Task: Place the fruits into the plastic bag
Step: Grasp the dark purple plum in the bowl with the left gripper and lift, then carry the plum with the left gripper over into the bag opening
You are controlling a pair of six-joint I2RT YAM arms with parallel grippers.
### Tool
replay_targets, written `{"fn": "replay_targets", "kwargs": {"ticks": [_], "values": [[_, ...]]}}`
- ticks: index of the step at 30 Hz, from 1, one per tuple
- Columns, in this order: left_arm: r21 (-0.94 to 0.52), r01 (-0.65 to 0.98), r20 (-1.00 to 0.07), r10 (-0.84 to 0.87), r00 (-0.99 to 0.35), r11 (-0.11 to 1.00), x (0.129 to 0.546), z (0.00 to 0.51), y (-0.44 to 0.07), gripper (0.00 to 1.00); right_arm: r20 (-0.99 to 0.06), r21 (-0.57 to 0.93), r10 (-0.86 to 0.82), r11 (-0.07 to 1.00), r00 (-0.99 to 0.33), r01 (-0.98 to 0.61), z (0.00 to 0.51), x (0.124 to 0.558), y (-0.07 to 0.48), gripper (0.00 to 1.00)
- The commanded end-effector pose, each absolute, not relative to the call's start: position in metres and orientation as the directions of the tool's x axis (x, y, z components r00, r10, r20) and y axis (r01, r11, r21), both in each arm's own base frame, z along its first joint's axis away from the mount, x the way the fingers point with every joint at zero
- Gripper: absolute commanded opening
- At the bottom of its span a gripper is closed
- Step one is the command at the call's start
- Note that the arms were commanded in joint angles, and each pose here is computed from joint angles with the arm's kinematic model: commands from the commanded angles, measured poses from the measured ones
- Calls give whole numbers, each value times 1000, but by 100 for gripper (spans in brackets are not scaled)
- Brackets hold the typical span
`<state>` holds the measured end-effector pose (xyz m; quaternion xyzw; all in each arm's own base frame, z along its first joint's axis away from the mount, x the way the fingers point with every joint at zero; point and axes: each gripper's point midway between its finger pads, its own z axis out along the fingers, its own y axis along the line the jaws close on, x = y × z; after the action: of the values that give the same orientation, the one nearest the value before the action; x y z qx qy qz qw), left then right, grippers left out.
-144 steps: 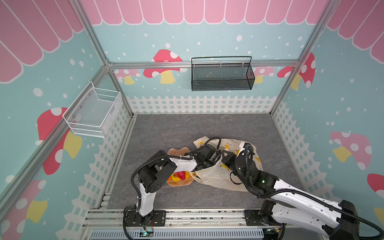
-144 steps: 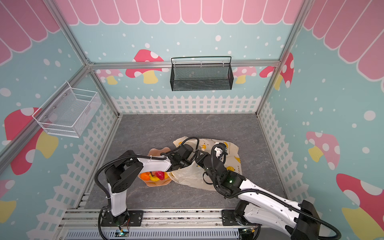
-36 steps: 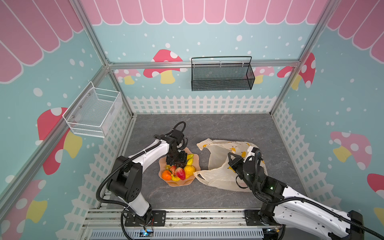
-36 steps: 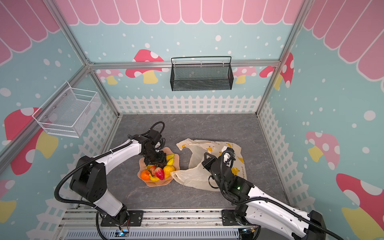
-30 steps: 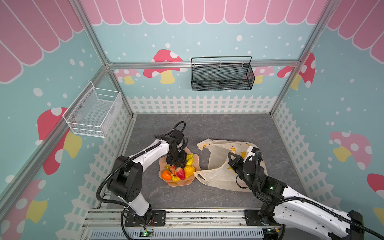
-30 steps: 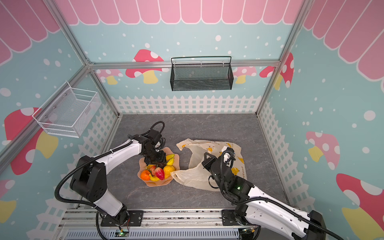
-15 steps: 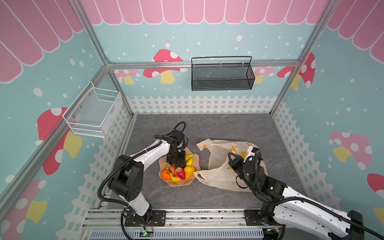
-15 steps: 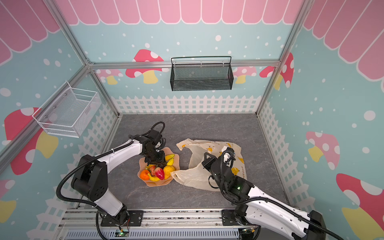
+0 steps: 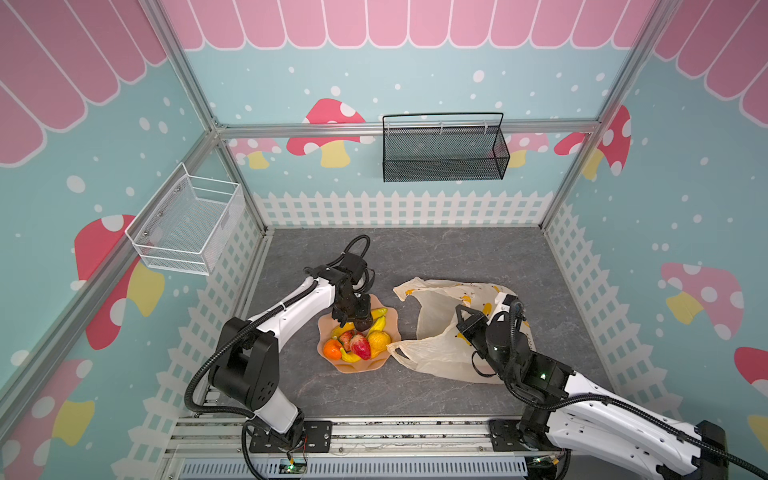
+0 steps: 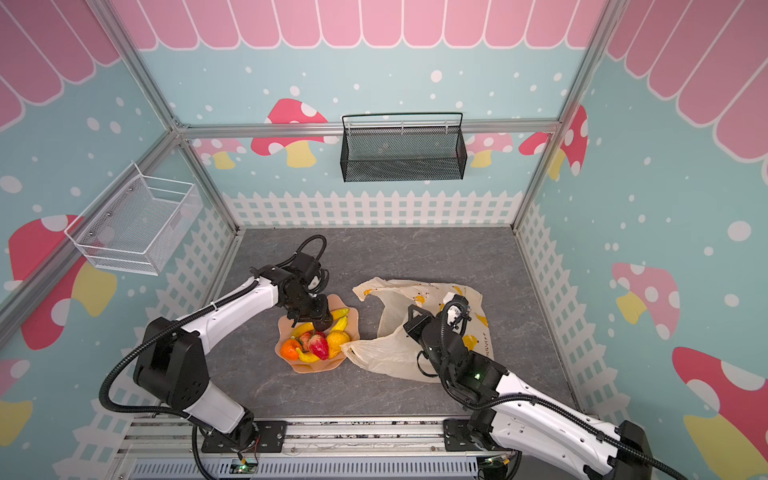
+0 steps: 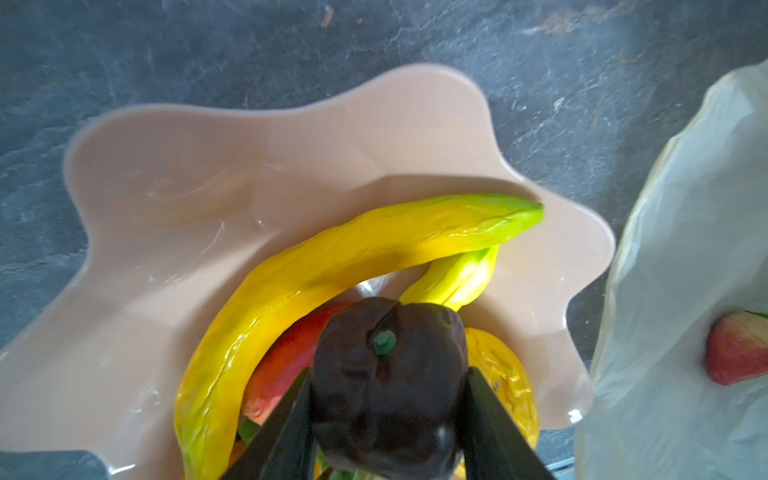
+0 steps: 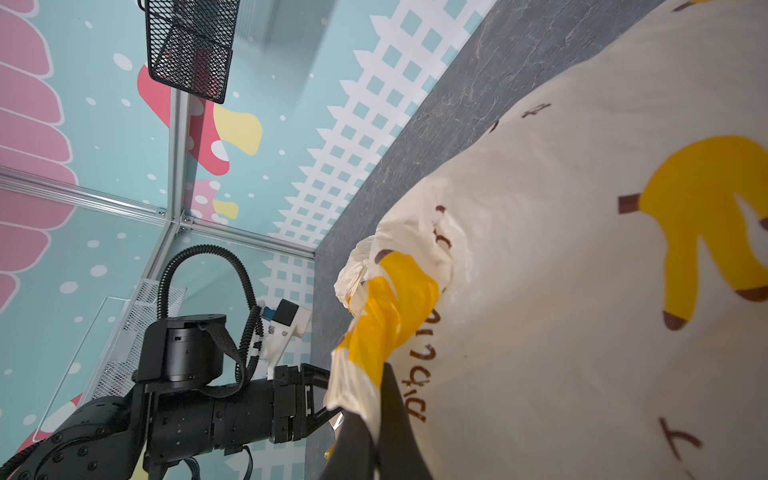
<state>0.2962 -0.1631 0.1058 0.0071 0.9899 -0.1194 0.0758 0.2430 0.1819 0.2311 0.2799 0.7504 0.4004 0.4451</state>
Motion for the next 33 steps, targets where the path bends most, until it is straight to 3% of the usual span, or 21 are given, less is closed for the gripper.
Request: {"fn": "replay_targets", "kwargs": {"ticks": [1,14,18,28,33], "values": [[-229,44,-211,-5,-977,972,304,129,-158,40,-433,860,793,505,-427,66,239,245,180,0],[-257,144,-366,41,-930,956,308,183,-160,40,-431,861,790,505,-436,65,238,245,181,0],[-270,188,-381,75,-922,944,306,185,-165,35,-429,862,791,503,-436,65,238,245,182,0],[-247,574,-493,409,-768,781,270,204,-215,28,-428,862,793,502,-434,66,238,245,182,0],[-250,654,-485,493,-723,714,249,197,-234,25,-431,861,791,505,-435,64,238,246,182,0]]}}
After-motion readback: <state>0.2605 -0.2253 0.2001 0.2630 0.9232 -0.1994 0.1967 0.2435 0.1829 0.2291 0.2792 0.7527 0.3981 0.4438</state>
